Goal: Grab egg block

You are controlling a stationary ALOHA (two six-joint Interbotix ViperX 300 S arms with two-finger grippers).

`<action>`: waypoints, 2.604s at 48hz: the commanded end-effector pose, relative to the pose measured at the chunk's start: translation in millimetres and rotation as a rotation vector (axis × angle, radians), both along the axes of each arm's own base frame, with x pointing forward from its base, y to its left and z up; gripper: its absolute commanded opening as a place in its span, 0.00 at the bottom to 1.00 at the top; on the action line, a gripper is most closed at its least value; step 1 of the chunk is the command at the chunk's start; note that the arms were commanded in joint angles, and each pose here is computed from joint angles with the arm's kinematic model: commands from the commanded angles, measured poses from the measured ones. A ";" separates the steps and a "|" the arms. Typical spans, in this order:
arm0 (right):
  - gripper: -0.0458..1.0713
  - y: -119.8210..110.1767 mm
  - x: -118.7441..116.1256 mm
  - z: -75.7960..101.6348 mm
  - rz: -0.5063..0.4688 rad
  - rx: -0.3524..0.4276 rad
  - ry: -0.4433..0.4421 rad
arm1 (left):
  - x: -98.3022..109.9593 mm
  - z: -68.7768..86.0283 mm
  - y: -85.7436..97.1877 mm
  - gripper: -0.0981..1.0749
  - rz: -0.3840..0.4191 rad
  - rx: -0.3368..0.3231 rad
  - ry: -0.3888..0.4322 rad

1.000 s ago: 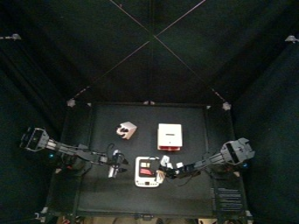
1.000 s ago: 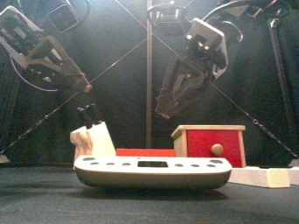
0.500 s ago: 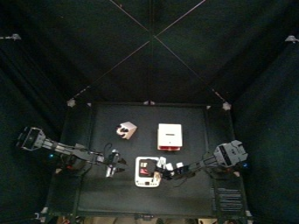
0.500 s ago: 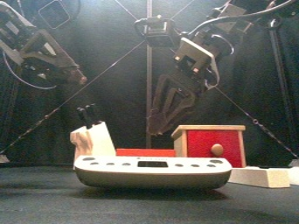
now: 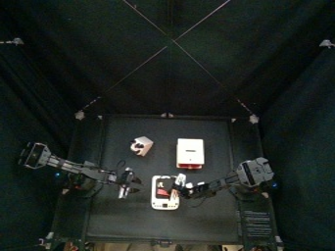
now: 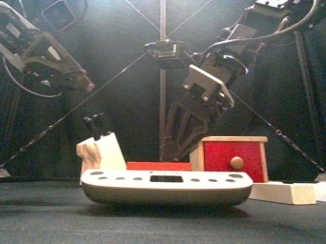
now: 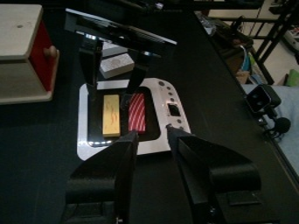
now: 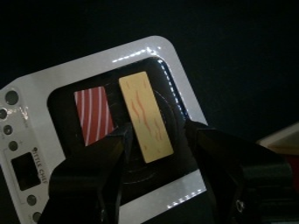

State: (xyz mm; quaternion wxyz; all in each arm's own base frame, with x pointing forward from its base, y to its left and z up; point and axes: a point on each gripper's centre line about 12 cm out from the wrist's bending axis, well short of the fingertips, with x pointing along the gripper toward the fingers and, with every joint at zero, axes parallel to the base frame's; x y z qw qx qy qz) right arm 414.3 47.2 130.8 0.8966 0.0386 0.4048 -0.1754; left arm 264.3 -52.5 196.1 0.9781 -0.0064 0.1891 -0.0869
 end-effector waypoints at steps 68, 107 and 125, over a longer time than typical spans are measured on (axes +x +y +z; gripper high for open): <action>0.80 -13.1 8.0 3.4 -0.022 0.070 -0.035 | 2.2 5.1 -0.3 0.71 0.001 -0.004 -0.021; 0.49 -15.9 9.0 9.5 -0.064 0.089 -0.043 | 1.9 4.7 -0.2 0.71 0.002 -0.005 -0.021; 0.49 -20.2 6.6 23.8 -0.140 0.068 -0.043 | 1.9 4.5 -0.3 0.71 0.001 -0.003 -0.020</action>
